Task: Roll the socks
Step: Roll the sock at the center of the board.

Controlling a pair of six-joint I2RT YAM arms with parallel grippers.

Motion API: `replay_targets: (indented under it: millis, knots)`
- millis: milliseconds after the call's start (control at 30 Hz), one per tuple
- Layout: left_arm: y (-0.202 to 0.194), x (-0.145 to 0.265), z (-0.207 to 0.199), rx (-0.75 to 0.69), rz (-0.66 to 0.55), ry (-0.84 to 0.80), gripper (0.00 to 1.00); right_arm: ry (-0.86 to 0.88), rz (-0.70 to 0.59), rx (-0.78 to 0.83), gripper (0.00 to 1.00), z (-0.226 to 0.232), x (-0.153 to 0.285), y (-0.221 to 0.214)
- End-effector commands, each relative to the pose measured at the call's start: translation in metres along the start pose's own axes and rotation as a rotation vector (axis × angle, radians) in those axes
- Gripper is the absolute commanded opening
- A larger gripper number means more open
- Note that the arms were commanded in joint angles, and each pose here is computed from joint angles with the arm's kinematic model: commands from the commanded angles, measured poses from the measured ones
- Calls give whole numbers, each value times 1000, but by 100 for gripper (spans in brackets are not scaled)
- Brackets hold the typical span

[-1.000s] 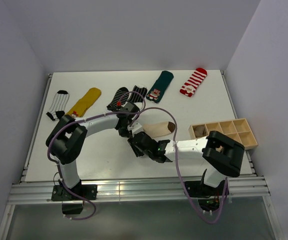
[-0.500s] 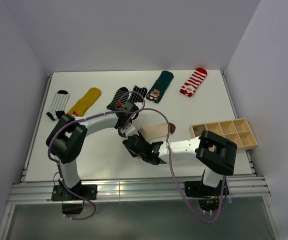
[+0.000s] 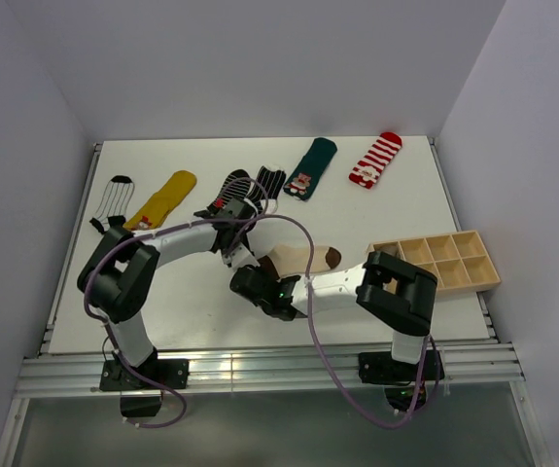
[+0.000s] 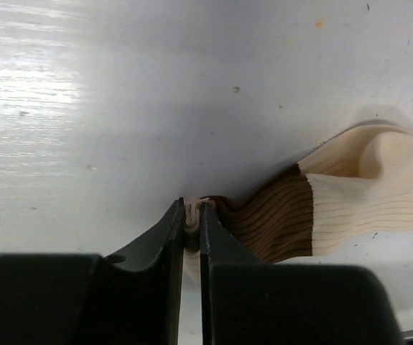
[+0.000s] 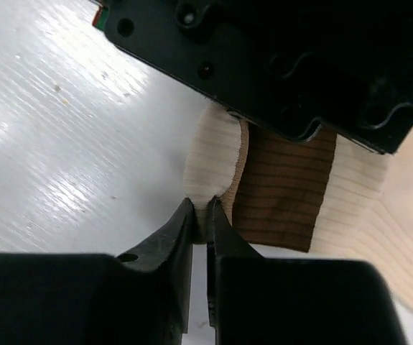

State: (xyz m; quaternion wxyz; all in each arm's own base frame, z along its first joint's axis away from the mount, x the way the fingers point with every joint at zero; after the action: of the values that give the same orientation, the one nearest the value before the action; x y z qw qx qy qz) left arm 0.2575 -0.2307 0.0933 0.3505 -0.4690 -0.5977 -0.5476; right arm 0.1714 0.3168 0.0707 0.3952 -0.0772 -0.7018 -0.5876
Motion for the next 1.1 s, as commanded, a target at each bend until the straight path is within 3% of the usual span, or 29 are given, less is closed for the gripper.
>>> replay_targets:
  millis: [0,100,267,400,567,667,833,1067]
  knots:
    - [-39,-10,33,15,100,88,4,41,67,10,7,8,-14,-5]
    - [-43,-8,50,84,75,93,6,107,99,-4,0,12,-12,-4]
    - [-30,4,51,176,-37,51,14,220,169,-71,0,9,-6,3]
    - [-22,9,49,244,-111,18,29,422,285,-196,0,2,1,12]
    - [-15,25,47,361,-225,-48,52,540,383,-407,0,-26,-1,15]
    - [-12,38,46,430,-318,-117,59,630,439,-534,0,-37,-1,11]
    - [-14,58,40,433,-460,-303,63,799,476,-769,0,-58,-3,0]
    - [-33,54,17,312,-458,-382,61,812,526,-1030,0,-81,-8,-14]
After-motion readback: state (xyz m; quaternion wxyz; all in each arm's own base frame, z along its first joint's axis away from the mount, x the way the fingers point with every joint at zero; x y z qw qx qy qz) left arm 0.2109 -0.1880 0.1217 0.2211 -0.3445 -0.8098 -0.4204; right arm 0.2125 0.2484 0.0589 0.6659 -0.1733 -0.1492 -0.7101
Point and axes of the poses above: each gripper's point midway between its finger pads, its own x axis back along the fingers, its own z axis along the line the jaws close on, y = z × x, the point moved 8 cm from there along x, back along the fingers, and after that the axes turned 15 degrees about -x, right-handed, at the moved point
